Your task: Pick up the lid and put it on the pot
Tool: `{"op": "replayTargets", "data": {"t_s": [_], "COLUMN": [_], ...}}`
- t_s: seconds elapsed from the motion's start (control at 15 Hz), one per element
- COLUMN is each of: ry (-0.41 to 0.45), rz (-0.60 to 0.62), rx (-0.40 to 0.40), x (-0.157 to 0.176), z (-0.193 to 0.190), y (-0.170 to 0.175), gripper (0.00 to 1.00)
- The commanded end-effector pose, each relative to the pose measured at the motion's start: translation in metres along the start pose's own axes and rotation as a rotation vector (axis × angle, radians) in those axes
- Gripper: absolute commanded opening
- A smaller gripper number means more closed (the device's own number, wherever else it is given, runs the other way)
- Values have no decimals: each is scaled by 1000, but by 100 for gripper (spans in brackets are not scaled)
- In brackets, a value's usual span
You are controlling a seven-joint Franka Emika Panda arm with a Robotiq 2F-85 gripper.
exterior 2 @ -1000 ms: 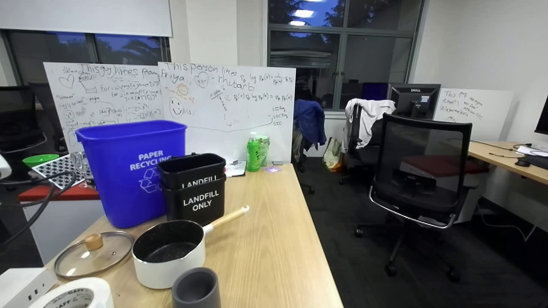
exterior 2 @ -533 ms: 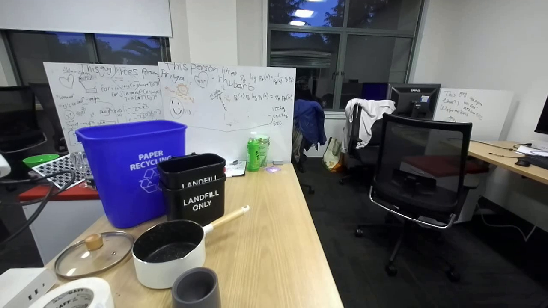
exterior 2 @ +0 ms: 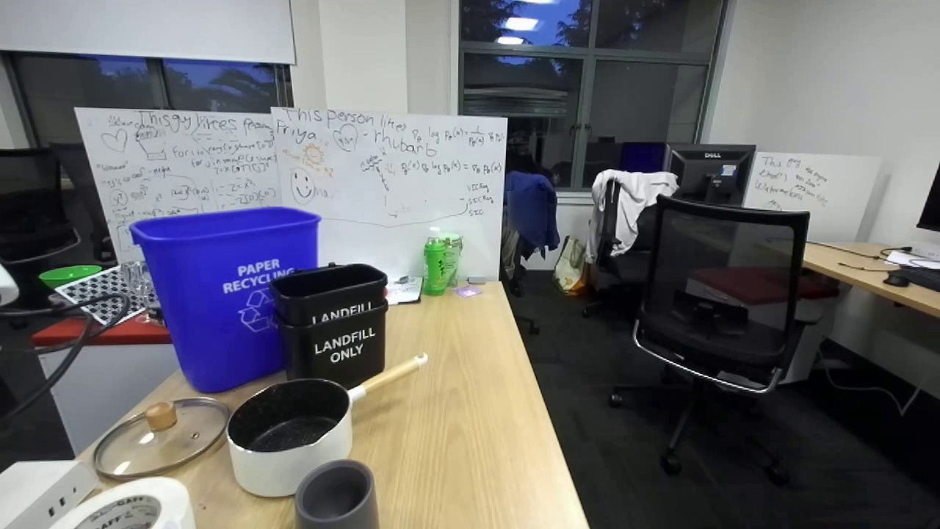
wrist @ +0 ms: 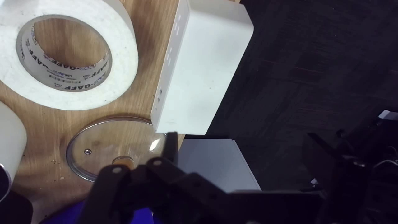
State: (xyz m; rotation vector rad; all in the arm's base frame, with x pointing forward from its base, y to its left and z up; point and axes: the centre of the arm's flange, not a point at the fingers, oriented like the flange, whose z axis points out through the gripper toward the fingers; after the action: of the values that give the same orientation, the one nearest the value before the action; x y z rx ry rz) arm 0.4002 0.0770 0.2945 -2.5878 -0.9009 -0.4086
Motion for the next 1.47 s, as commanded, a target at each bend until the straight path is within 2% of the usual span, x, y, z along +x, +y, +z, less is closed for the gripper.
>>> {"op": "replayTargets", "data": {"t_s": [0.0,0.2,0.53,0.73,1.07,1.4], "ry": [0,-11,-44,-34,-29,-21], "rz": [0,-35,-194,-252,-412,-569], "rx": [0,6,-21,-43,-72,-139], "x": [0,-2,0,5,20,42], "z": [0,0,2,6,30,60], "y": [0,4,22,28,24,20], "gripper": [100,100,100,100,100,100]}}
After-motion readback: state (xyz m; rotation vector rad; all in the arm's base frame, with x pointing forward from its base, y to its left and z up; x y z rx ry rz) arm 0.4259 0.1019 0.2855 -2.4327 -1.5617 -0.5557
